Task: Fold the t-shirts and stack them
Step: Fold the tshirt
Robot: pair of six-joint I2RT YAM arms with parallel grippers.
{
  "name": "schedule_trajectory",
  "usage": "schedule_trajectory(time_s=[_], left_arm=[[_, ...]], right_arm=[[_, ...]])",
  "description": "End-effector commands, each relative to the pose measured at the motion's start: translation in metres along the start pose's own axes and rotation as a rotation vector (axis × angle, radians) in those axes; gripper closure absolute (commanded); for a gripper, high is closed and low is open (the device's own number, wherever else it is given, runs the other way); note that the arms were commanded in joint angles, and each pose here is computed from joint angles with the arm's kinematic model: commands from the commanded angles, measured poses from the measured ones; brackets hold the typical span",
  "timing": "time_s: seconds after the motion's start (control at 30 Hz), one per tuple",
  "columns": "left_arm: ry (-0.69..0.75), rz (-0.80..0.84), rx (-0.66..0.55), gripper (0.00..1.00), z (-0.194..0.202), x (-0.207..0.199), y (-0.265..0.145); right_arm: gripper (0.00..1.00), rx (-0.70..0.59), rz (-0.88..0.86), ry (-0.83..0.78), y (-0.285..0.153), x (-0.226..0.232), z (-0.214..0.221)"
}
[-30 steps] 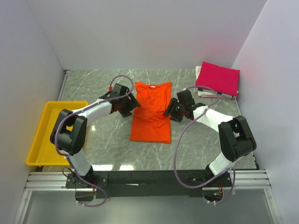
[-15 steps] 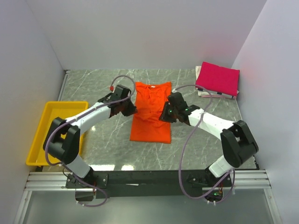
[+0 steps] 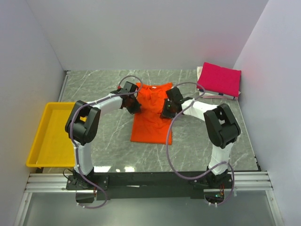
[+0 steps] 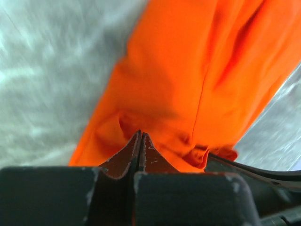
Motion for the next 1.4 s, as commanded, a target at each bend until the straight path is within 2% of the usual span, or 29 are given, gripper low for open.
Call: schedule_trajectory(time_s=[0.0,0.17,0.4,0.5,0.57,0.7,0.8,0.97,1.07,1.2,1.37], left_arm=[[-0.017,-0.043,-0.026,0.99,-0.021,0.009,0.005],[-0.044,-0.054,-0.008,0.99,-0.018,0.028,0.009],[-0.028,-0.030,-0.045,0.98,-0.025,0.027,-0.008],[-0.007,-0.014,-0.093,0.90,-0.034,0.019,-0.021],[-0.002,-0.022,-0.115,0.79,-0.040,0.017,-0.029],[0.004,-0.065,-0.196,0.76,-0.048,0.016,-0.056],[0.018,-0.012,-0.212,0.80,-0.042,0.008,-0.069],[0.029,0.086,-0.135,0.99,-0.031,-0.011,-0.050],[0.011,0.108,-0.097,0.99,-0.028,-0.011,-0.027],[-0.022,0.018,-0.052,0.99,-0.020,0.004,0.007],[-0.120,-0.108,0.000,0.99,-0.008,0.034,0.023]], right_arm=[[0.75,-0.007,-0.016,0.039,0.004,-0.006,-0.022],[0.76,-0.005,-0.007,0.052,0.006,-0.013,-0.032],[0.76,-0.006,-0.046,0.059,-0.002,-0.012,-0.037],[0.75,-0.016,-0.078,0.045,-0.010,-0.008,-0.037],[0.74,-0.039,-0.080,0.039,-0.016,-0.008,-0.040],[0.72,-0.108,-0.113,0.025,-0.041,0.000,-0.044],[0.71,-0.144,-0.149,0.028,-0.053,0.002,-0.044],[0.71,-0.078,-0.225,0.040,-0.042,0.018,-0.047],[0.71,-0.032,-0.252,0.065,-0.023,0.023,-0.049],[0.72,0.003,-0.212,0.106,0.011,0.012,-0.052],[0.73,0.039,-0.164,0.194,0.034,-0.017,-0.051]])
Point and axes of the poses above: each gripper's point midway between its finger pads, its own y axis out along the fingers, its own x axis along the line the jaws close on, z = x × y, the point moved 9 cm from there along -y, back along the fingers, and after that the axes turned 15 degrees about y, right-handed, at the moved point
